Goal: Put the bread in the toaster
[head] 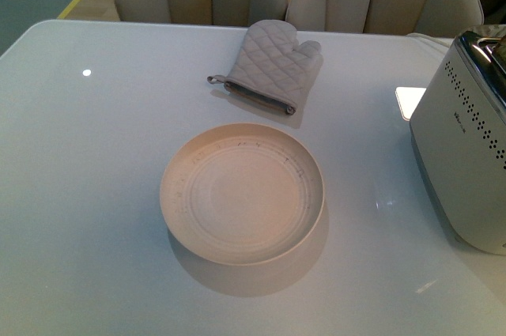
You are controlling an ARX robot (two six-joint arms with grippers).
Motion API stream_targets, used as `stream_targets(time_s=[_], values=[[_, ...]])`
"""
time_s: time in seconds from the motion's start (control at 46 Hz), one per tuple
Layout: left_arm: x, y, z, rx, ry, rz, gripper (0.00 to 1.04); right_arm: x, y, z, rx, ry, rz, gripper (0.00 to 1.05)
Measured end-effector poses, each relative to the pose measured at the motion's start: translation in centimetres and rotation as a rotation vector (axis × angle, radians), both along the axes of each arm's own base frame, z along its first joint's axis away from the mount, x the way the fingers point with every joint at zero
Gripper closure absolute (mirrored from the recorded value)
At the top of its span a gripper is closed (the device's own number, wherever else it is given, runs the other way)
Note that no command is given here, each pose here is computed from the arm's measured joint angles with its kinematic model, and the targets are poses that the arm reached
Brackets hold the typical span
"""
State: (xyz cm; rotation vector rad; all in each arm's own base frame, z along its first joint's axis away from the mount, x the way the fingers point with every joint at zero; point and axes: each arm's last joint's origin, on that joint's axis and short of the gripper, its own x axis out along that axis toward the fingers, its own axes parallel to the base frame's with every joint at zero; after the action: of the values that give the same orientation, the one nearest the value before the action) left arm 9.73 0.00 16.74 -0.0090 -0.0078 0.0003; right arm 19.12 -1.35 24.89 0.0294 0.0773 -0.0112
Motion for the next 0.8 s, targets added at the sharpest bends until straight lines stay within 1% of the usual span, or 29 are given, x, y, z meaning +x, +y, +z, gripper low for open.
stream_targets(time_s=[0.065,0.109,0.217,0.326,0.391,0.804], values=[[0.0,0.0,0.0,0.000,0.000,0.000,0.07,-1.7,0.3,-0.4,-0.012,-0.056,0.009,0.44],[0.0,0.0,0.0,0.000,0.000,0.000,0.07,-2.6,0.6,-0.7,-0.018,-0.082,-0.016,0.51],[0.0,0.0,0.0,0.000,0.000,-0.001,0.07,-3.4,1.2,-2.0,-0.022,-0.083,0.004,0.66],[0.0,0.0,0.0,0.000,0.000,0.000,0.07,-4.3,1.3,-4.0,-0.023,-0.055,0.008,0.91],[0.0,0.0,0.0,0.000,0.000,0.000,0.07,-4.7,1.3,-4.4,-0.023,-0.065,0.007,1.03],[0.0,0.0,0.0,0.000,0.000,0.000,0.07,-6.8,1.3,-6.8,-0.026,-0.074,0.008,1.03]])
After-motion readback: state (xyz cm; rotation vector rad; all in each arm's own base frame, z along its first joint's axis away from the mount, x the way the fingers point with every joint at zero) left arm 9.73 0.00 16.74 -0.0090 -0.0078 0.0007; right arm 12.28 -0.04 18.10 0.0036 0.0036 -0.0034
